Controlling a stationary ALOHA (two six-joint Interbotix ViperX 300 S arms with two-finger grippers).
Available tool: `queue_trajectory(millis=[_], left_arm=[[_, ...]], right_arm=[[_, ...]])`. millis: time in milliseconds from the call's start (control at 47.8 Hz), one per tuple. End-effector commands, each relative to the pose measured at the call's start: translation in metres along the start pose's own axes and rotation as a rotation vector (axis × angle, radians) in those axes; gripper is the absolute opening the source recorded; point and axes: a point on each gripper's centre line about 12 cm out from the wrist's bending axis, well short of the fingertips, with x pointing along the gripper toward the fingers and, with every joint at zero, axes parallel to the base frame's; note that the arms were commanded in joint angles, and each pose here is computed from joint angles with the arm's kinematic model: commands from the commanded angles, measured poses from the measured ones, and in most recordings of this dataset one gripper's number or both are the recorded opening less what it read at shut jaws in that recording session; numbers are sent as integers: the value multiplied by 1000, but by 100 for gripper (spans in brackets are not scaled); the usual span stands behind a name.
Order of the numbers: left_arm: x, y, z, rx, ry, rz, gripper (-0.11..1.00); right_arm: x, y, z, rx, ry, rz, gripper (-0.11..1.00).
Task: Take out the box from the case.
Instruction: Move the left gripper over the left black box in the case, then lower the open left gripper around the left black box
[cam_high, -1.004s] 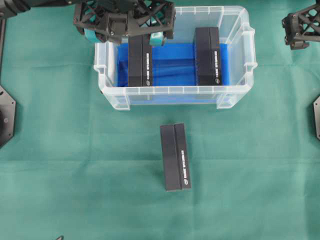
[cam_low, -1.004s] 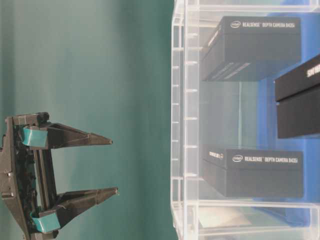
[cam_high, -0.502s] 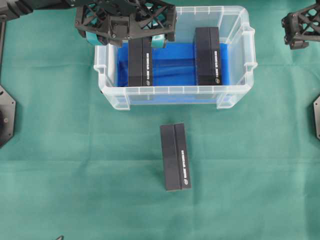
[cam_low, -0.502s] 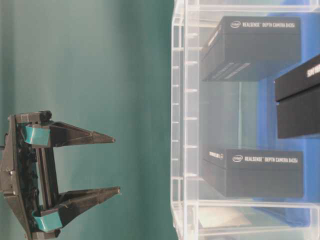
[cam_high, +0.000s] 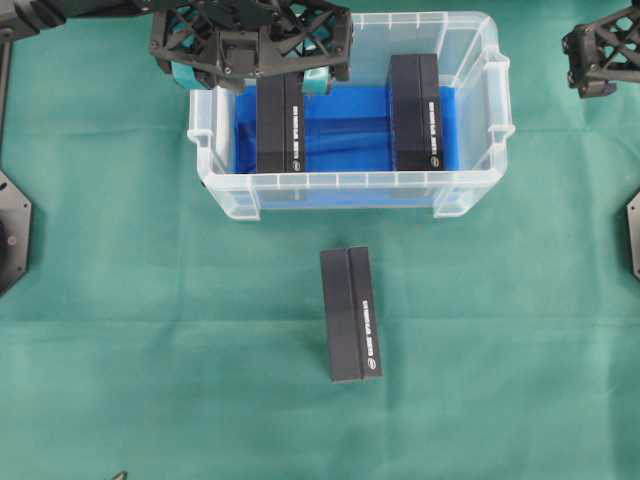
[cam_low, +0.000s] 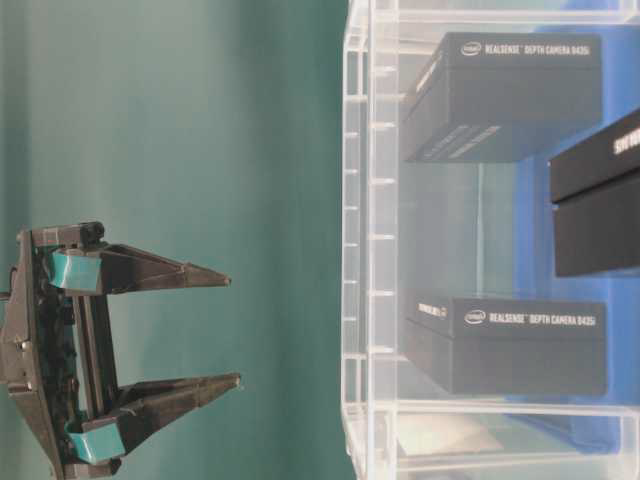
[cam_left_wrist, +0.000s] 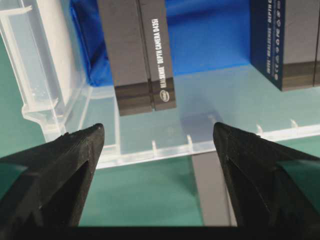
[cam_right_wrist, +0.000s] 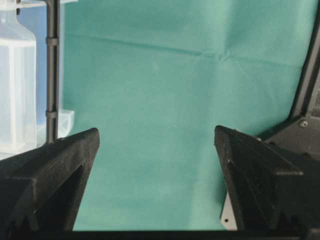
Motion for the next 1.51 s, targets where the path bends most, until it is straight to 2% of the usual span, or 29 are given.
queue_trajectory(millis=[0,774,1087,1338,1485], left_arm=[[-11,0,4,-9,-14,-30,86],[1,2,6,-11,-24,-28,86],[28,7,8,-14,-27,-17,86],[50,14,12,-43,-27,-12,86],[65,16,12,-43,-27,-10,86]], right_arm=[[-4,1,2,3,-11,15,90],[-1,-1,0,1,-6,9,90],[2,-3,-1,-11,-1,-2,90],[6,-4,-3,-13,5,-13,90],[9,-4,-4,-19,4,-6,90]])
